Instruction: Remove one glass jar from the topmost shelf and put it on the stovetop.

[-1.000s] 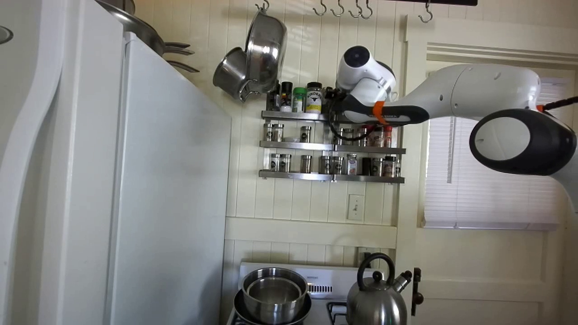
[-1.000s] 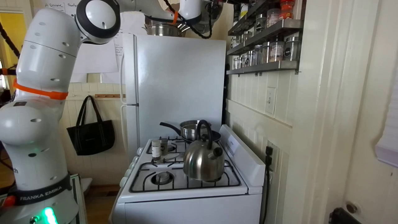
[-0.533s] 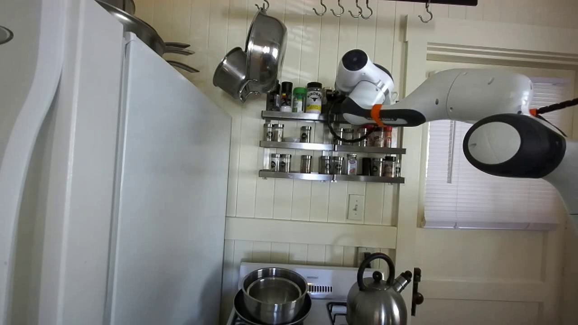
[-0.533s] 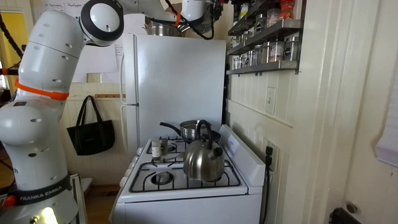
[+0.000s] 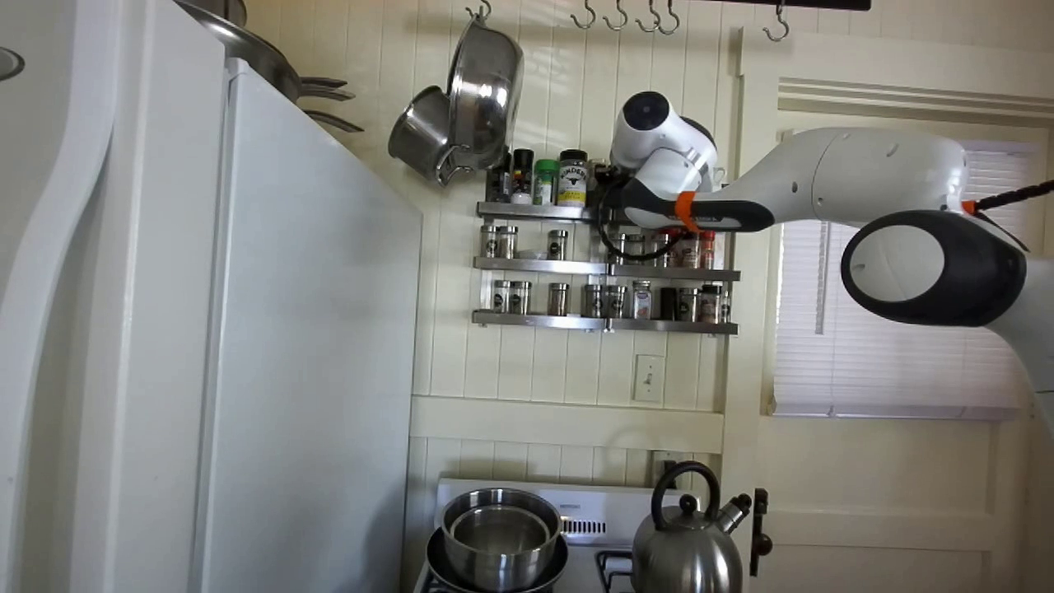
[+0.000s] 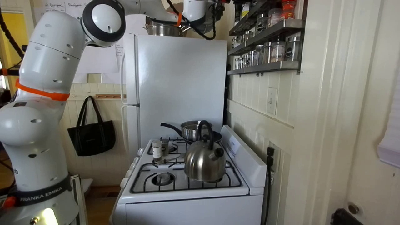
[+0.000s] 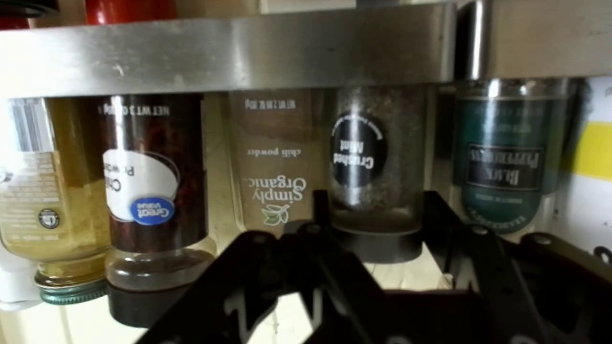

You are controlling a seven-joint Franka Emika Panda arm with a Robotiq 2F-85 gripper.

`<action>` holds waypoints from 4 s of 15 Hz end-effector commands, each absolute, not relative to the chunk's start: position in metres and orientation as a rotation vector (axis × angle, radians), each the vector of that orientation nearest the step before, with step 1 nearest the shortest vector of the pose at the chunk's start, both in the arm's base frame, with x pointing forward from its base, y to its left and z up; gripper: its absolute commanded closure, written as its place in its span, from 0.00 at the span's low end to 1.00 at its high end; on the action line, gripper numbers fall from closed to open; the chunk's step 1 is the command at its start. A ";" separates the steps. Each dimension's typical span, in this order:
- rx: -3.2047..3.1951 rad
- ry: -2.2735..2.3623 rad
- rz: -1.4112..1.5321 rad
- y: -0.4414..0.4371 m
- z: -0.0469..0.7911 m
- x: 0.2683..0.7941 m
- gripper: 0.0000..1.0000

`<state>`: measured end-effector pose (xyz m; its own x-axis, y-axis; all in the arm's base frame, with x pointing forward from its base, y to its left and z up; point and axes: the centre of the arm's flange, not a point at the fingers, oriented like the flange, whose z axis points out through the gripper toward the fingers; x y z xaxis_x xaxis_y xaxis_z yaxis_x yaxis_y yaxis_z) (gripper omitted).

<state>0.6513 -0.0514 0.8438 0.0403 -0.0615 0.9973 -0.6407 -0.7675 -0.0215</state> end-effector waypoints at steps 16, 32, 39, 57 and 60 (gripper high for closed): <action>1.772 -0.735 1.768 -0.018 0.889 0.631 0.75; 2.450 -0.524 1.582 0.025 0.881 0.505 0.75; 2.504 -0.470 1.443 0.079 0.810 0.477 0.75; 2.099 -0.542 1.449 0.106 0.621 0.445 0.75; 2.105 -0.544 1.444 0.104 0.616 0.446 0.50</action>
